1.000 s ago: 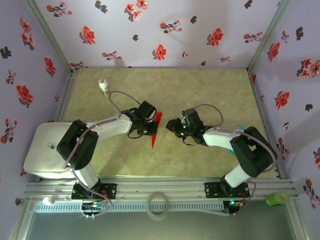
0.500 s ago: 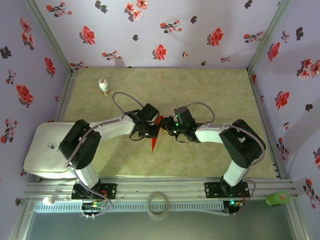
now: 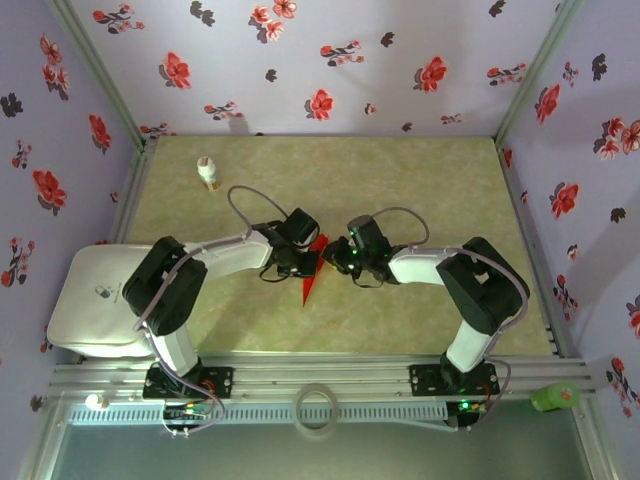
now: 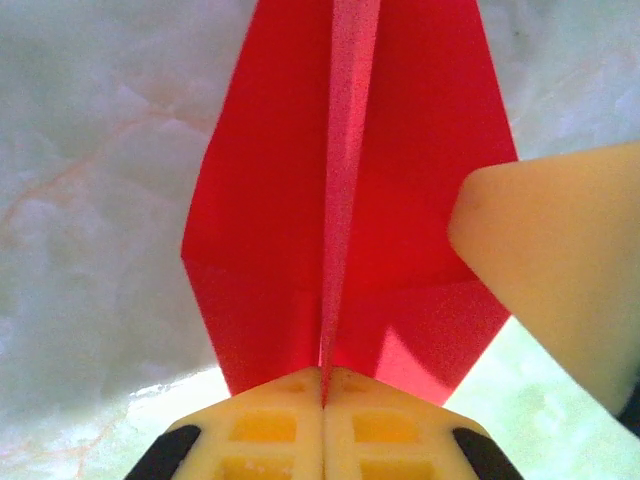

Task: Fold a paper plane with a square sheet of paper (pick it up from the middle)
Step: Turn over a paper plane at the center of the table, then move a paper plane to the center of the table.

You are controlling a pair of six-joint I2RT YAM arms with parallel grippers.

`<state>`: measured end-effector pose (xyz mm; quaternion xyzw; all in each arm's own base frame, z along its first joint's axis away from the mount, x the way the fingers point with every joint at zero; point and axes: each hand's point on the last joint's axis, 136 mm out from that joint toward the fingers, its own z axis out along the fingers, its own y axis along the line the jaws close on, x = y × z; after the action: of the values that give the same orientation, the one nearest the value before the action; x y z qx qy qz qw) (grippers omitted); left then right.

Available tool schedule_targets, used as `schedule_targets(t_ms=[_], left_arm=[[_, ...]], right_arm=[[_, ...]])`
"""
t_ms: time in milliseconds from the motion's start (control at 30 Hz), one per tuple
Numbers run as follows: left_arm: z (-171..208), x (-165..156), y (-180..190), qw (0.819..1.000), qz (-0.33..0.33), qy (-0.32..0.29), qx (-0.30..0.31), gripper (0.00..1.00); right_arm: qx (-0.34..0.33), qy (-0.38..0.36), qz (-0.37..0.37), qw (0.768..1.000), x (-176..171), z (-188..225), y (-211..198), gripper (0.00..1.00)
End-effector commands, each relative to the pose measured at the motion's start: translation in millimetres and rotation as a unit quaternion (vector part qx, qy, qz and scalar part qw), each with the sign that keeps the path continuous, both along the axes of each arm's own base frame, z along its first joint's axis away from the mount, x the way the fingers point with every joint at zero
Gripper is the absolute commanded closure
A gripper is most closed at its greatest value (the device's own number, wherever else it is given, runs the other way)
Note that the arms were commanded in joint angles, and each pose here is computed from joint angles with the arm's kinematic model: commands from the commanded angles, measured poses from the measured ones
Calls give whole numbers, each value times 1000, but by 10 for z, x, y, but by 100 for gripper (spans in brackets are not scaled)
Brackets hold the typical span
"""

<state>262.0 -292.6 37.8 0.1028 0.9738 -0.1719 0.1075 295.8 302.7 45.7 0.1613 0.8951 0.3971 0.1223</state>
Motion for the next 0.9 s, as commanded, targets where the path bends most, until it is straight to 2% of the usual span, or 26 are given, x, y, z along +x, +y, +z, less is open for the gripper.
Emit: schedule_targets(t_ms=[0,433,867], left_arm=[[-72,-33,23,1000,4,10,15,92],[-103,-66,-24,1000,-6,23,6,86],[-98,-91,-82,999,-8,31,-10,83]], right_arm=[[-24,1,-4,1000,-47,-66,-80,82],[-18,4,-2,1000,-35,-90,-49,92],[-18,7,0,1000,-46,-99,-41,93]])
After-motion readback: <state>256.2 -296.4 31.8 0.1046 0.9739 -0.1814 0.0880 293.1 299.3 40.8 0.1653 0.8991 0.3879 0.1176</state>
